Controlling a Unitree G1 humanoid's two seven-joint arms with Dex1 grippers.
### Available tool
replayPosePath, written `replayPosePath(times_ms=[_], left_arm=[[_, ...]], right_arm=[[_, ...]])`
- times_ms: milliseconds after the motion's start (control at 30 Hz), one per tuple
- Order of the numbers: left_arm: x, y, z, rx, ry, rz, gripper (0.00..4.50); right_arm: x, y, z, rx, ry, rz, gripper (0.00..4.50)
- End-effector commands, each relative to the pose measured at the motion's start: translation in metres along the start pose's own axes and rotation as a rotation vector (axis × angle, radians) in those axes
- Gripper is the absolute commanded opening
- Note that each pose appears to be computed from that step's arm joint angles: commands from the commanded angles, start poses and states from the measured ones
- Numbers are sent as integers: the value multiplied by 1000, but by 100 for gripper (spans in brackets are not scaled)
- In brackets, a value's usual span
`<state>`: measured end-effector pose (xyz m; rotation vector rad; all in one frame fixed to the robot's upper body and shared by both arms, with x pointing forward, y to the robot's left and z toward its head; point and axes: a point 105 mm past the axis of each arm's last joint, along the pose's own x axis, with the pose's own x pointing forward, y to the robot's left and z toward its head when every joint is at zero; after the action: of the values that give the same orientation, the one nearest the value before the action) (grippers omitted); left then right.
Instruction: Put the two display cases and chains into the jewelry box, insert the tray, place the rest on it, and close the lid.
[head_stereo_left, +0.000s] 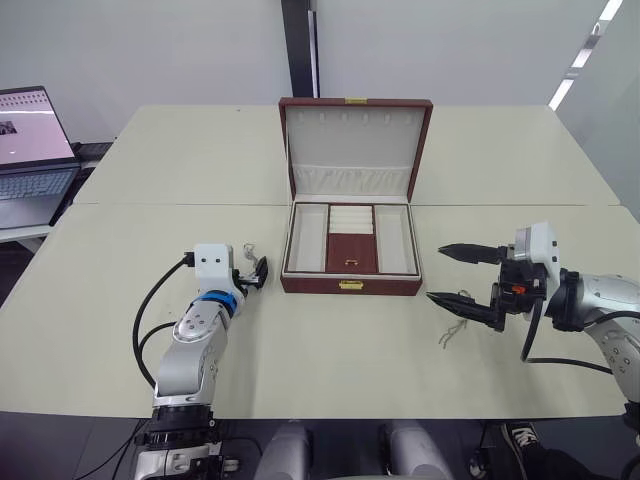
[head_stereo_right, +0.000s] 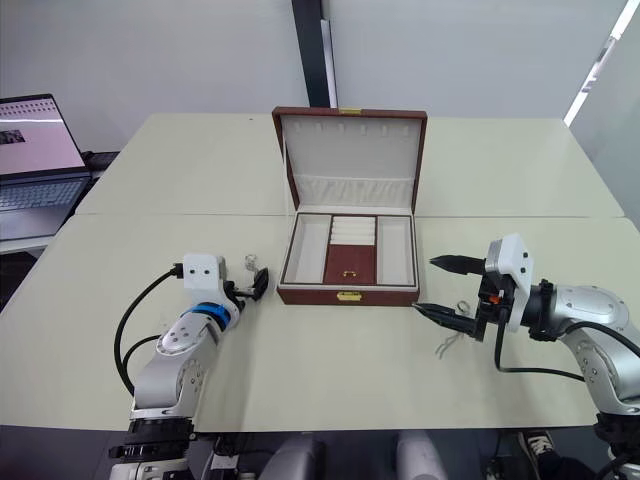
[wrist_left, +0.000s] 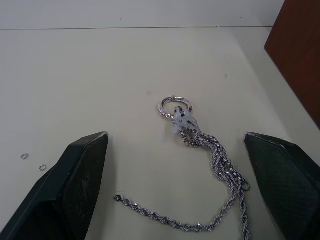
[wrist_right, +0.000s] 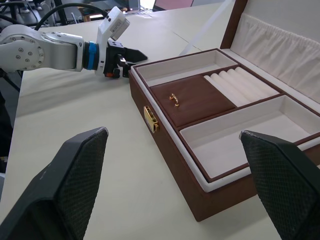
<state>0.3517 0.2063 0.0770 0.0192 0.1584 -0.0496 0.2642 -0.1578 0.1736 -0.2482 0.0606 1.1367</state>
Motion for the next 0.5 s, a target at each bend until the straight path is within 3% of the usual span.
replayPosePath(times_ms=[33,233,367,500], left_arm=[[2,-2,-5,1,20,-9,450],[3,-6,-9,-5,33,-16,450],[3,-6,-9,-4,31,-14,368],[3,-6,-10,-4,31,-19,247]], right_arm=[[-1,4,10,-40,-24,8,449],[-1,5,11,-40,-23,14,449],[-1,6,11,-38,-23,15,450],[-1,6,11,-32,-29,15,450]])
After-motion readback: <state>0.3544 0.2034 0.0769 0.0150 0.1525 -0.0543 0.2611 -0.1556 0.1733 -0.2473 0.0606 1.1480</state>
